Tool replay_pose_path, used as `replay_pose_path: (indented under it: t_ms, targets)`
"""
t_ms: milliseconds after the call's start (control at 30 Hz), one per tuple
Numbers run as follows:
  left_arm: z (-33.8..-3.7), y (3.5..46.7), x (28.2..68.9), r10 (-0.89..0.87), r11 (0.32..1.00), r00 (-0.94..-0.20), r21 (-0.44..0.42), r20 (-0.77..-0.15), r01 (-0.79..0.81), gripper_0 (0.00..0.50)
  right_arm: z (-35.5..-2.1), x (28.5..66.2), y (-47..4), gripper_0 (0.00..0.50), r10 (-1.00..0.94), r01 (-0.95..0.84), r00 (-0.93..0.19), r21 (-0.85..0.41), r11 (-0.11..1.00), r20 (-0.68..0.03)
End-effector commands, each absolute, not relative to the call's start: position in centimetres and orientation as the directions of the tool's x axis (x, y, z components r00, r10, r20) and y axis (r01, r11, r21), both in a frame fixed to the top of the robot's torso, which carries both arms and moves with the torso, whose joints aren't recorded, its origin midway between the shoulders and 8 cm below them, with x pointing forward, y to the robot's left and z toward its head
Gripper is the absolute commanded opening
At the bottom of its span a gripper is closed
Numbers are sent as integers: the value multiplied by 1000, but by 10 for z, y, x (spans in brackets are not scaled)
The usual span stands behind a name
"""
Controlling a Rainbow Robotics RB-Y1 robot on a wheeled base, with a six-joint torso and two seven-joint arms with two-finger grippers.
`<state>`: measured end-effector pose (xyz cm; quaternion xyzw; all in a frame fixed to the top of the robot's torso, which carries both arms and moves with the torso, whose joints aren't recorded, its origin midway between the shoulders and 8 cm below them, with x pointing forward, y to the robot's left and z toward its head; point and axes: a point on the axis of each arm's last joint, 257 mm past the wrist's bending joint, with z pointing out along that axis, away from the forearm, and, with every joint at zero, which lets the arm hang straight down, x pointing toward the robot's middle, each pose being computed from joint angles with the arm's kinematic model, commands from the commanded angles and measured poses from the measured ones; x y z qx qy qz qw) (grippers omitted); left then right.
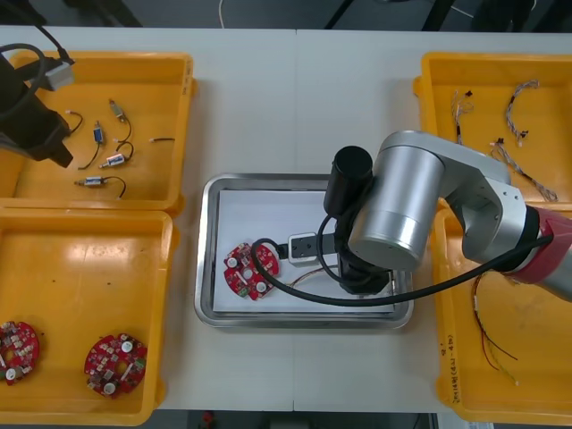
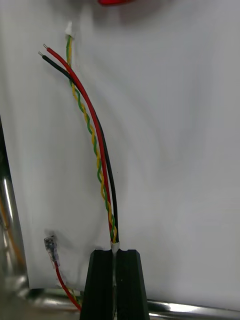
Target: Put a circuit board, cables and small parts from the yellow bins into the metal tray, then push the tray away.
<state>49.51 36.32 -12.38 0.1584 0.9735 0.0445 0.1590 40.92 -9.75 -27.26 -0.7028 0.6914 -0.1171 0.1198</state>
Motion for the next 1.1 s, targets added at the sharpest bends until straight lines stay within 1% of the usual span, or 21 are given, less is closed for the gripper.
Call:
replay_pose_path:
  t_ms: [33,100,200,267,300,333,367,433,467,500,533,567,600,700,933,1100]
  targets:
    - [-94,374,515,523,849,-804,250,-283,464,500,-282,402,-81,26,-1000,-948,22,-317,-15,-18]
    - [-95,373,519,546,836,-789,248,-280,490,500,-282,402,-80,30,-1000,-948,21,-317,-14,-20]
    - [-98,371,523,604,795,-755,261,-257,548,500,-284,400,-80,38,-1000,-950,23,-311,-15,-21]
    - [-102,371,527,636,770,-731,266,-245,581,500,-285,399,-79,64,-999,-951,23,-309,-15,-22]
    - [-103,370,528,645,763,-724,268,-244,589,500,-286,399,-79,68,-999,-951,22,-307,-14,-22]
    - [-106,371,530,664,746,-709,274,-238,607,500,-287,399,-80,86,-1000,-950,23,-312,-16,-19]
    - [-108,370,533,679,732,-696,278,-234,622,500,-287,400,-81,169,-1000,-950,24,-313,-17,-17]
    - [-113,369,537,705,708,-673,285,-225,647,500,-287,400,-81,281,-1000,-949,18,-315,-12,-16]
    - [-117,370,539,715,697,-664,288,-217,656,500,-287,401,-82,366,-1000,-949,18,-316,-12,-16]
    - [-121,369,542,729,683,-652,292,-209,669,500,-286,402,-82,421,-1000,-947,18,-321,-12,-14]
    - [-122,368,544,735,676,-645,296,-206,675,500,-286,402,-83,439,-1000,-946,16,-324,-10,-13]
    - [-126,368,547,748,661,-632,303,-200,687,500,-286,404,-83,467,-1000,-945,15,-328,-11,-11]
    - [-128,367,550,761,647,-619,310,-197,697,500,-285,404,-83,481,-1000,-943,17,-332,-12,-11]
    - [-136,365,556,788,614,-587,322,-187,721,500,-284,407,-85,495,-1000,-941,13,-339,-10,-6]
    - [-152,360,567,831,556,-527,327,-178,765,500,-285,403,-87,500,-1000,-946,1,-326,1,-6]
    - [-159,361,573,870,491,-467,351,-157,797,500,-285,398,-87,500,-1000,-949,-7,-315,9,-8]
